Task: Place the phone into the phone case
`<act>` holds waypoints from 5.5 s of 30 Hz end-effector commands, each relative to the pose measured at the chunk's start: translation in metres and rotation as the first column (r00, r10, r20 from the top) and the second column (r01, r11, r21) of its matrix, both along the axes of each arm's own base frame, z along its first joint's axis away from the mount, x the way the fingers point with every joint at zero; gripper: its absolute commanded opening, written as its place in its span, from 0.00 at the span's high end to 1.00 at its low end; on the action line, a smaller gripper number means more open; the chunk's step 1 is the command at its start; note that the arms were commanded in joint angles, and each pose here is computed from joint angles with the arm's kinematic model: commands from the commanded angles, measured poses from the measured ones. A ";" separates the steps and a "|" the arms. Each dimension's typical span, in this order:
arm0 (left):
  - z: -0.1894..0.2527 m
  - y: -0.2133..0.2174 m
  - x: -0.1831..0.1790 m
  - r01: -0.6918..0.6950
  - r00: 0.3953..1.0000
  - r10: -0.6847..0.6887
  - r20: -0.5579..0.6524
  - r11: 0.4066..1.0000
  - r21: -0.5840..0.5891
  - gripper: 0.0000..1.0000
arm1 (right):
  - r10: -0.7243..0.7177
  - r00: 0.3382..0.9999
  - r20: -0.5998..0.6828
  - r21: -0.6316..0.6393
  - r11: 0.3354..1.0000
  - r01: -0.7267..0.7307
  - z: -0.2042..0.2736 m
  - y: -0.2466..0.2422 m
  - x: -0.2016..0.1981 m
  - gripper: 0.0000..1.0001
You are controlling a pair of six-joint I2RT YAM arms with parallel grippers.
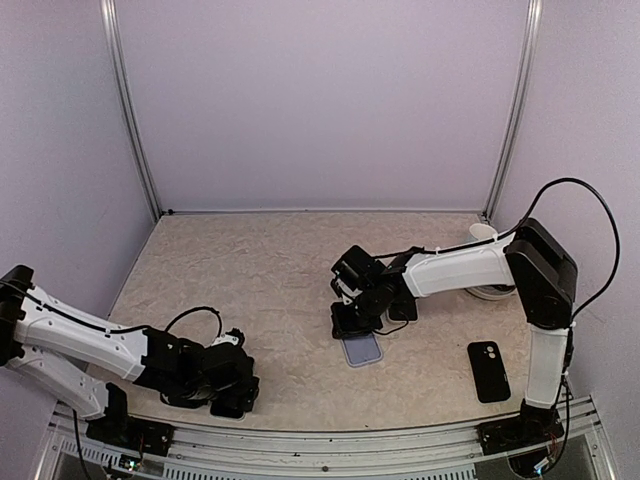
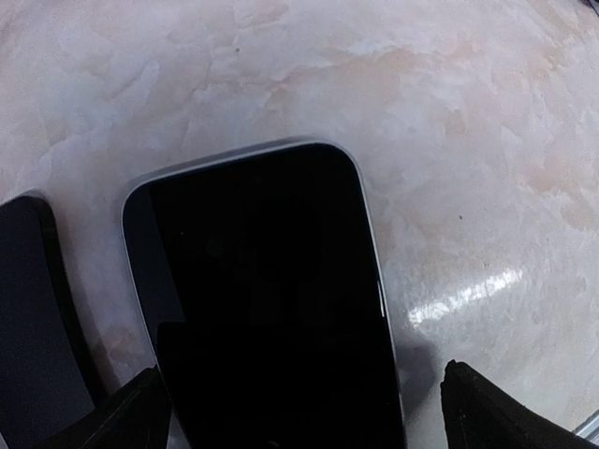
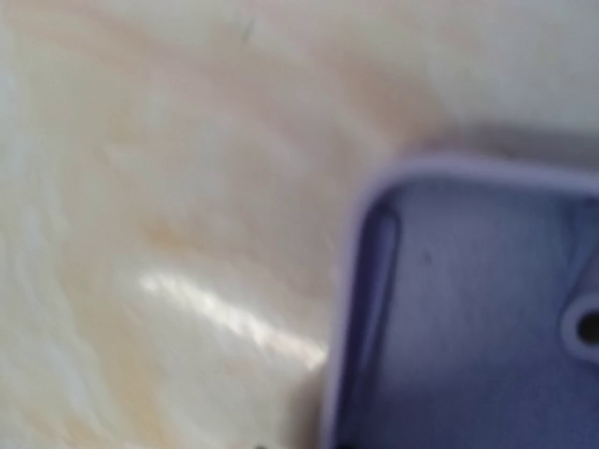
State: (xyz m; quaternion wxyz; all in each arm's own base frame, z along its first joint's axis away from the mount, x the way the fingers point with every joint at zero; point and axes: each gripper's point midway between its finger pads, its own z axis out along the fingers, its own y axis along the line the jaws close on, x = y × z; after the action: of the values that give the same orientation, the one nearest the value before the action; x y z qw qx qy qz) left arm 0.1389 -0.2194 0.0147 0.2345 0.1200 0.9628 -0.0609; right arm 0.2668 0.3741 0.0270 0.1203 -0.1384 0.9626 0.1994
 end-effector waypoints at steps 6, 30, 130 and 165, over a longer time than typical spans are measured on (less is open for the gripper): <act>-0.011 0.002 -0.050 0.053 0.976 -0.068 -0.206 0.995 -0.080 0.01 | 0.060 0.994 0.090 0.047 0.997 -0.064 0.030 0.012 0.012 0.72; 0.030 -0.032 -0.049 0.243 0.957 -0.252 -0.144 0.967 -0.078 0.06 | 0.200 0.968 0.154 0.046 0.977 -0.209 0.063 0.003 -0.029 0.71; 0.108 0.021 0.150 -0.121 0.917 0.153 0.368 0.987 -0.109 0.01 | 0.426 0.892 -0.150 -0.352 0.820 -0.451 -0.016 0.034 -0.116 0.10; 0.089 0.001 0.180 -0.137 0.935 0.147 0.322 0.989 -0.053 0.01 | 0.326 0.909 0.260 -0.122 0.945 -0.304 0.070 0.066 -0.024 0.40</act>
State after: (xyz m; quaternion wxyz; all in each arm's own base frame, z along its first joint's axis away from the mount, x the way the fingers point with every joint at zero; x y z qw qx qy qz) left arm 0.3211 -0.2206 0.1114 0.4109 0.0538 0.9092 -0.0393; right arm 0.2511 0.4317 0.1005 0.2303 -0.2866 0.9156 0.1629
